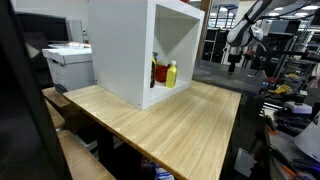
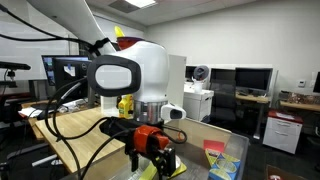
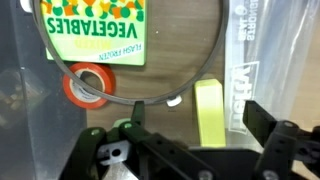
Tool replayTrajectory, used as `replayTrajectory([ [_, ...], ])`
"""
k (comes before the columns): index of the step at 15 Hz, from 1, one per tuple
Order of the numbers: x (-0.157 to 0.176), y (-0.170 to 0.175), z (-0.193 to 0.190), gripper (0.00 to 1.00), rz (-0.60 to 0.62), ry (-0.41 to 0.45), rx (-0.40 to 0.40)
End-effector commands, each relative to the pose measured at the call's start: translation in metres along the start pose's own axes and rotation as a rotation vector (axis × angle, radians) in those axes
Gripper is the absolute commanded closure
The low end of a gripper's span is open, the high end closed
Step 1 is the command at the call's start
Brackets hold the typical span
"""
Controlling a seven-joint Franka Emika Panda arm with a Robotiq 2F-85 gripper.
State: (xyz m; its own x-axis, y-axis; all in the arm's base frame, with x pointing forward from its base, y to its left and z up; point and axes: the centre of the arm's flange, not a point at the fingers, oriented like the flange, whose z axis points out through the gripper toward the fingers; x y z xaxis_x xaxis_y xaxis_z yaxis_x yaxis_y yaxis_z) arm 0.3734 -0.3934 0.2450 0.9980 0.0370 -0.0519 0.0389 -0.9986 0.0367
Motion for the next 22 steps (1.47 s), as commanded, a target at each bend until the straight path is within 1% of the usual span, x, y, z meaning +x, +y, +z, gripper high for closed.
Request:
replayTrajectory([
  [1, -0.0022, 0.0022, 0.0041, 0.00, -0.026, 0.002, 0.006],
  [3, -0.0011, 0.0016, 0.0057, 0.00, -0.026, -0.001, 0.003],
  [4, -0.0001, 0.0000, 0.0028, 0.00, 0.000, -0.004, 0.002],
  [22, 0.0003, 0.0003, 0.0027, 0.00, 0.000, -0.004, 0.001],
])
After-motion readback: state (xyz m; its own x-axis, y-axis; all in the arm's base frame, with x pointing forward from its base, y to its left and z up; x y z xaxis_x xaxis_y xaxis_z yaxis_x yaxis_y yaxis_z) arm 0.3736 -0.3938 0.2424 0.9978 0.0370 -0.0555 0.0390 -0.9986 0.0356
